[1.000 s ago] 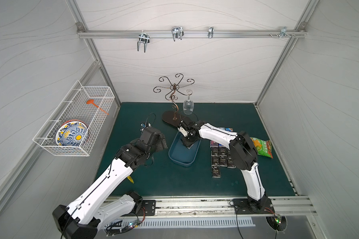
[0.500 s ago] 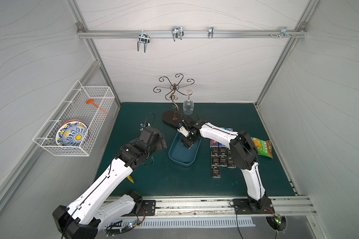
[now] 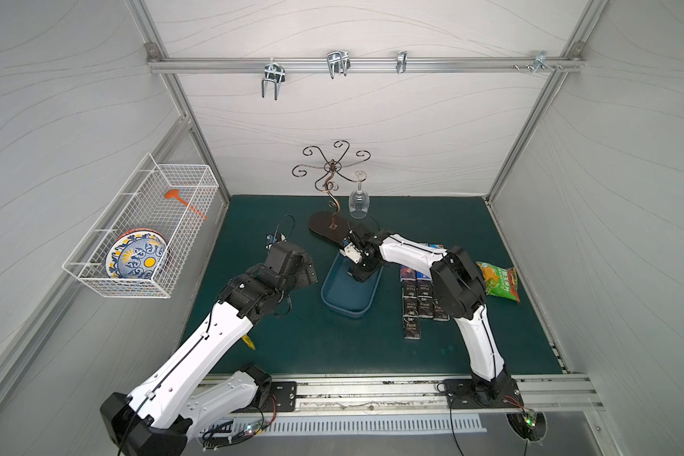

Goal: Take the pocket tissues out of the storage box
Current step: Pick up the pocket tissues from the storage box, then place the pocket tissues at the center of the board, then move the pocket tissues to the center of the board, then adjust the pocket tissues at the center of the board.

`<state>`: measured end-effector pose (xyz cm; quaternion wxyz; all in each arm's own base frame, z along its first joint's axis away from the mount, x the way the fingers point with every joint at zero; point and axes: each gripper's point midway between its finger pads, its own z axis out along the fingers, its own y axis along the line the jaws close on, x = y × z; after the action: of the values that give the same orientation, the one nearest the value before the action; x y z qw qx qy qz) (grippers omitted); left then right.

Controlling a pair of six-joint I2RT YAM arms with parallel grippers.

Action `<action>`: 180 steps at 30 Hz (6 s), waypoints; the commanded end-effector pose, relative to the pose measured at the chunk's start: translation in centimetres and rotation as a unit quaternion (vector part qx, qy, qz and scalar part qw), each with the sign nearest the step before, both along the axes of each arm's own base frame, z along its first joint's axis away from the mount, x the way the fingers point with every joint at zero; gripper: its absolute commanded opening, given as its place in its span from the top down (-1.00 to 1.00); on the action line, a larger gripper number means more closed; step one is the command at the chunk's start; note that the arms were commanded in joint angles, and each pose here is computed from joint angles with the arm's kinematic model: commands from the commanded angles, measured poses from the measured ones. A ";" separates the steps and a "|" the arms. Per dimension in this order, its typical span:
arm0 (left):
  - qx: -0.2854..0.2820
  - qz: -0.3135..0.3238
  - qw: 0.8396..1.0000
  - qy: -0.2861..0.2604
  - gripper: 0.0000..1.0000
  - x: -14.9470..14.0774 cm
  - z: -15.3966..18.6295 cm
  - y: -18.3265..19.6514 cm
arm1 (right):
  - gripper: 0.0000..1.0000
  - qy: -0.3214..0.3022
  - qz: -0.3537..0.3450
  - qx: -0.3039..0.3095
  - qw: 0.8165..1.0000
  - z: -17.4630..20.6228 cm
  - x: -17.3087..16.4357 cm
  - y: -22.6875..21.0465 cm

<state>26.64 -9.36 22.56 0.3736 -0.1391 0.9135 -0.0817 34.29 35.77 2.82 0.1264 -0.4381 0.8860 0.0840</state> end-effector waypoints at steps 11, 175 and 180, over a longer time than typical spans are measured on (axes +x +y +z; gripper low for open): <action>-0.012 0.005 1.000 -0.021 -0.88 0.5 1.2 0.1 | 0.08 -0.028 -0.037 0.084 0.995 8.5 -1.3 0.0; -0.041 -0.014 0.999 -0.022 -0.86 -0.1 1.6 -0.6 | 0.07 0.061 -0.289 0.051 0.954 2.6 -17.7 -10.2; -0.036 -0.012 0.999 -0.024 -0.86 -0.3 1.7 -0.3 | 0.07 0.070 -0.287 0.029 0.955 1.4 -18.0 -10.0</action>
<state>26.13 -10.04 22.33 0.3644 -0.1392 0.9132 -0.1180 16.35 25.27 4.31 0.1011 -0.1579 0.9774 0.0977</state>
